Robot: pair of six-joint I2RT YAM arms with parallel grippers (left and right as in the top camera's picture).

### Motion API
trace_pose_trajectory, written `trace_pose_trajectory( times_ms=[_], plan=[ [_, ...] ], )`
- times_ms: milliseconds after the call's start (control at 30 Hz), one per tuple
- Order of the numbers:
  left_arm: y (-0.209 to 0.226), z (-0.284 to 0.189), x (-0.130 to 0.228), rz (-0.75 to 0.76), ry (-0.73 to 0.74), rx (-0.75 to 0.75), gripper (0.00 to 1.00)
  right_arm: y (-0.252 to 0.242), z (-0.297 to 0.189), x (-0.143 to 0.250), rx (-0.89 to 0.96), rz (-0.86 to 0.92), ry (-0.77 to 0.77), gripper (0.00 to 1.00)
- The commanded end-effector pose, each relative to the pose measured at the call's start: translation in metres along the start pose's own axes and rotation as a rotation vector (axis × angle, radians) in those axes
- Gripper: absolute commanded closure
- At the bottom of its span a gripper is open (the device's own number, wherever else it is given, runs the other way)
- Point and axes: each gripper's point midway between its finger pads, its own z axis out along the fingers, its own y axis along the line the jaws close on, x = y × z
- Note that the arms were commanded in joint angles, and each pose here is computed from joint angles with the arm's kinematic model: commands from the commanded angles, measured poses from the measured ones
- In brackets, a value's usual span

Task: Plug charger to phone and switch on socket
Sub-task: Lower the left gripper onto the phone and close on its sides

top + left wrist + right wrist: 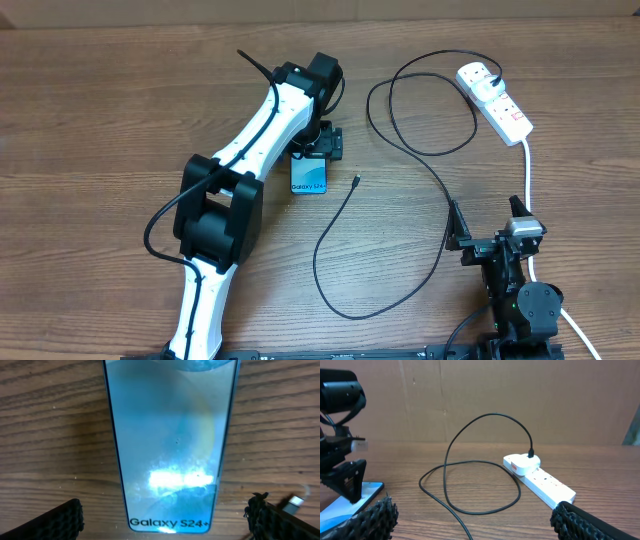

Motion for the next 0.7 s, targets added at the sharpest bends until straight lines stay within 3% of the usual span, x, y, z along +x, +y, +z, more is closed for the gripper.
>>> trace_pose_trajectory(
  times_ms=[0,667],
  plan=[
    [0.007,0.006,-0.002,0.022,0.012,-0.005,0.00,0.000,0.000,0.002,0.004,0.003,-0.003,0.00],
    [-0.004,0.021,-0.002,0.019,0.034,0.038,0.00,0.000,0.000,0.002,0.004,0.003,-0.003,0.00]
  ],
)
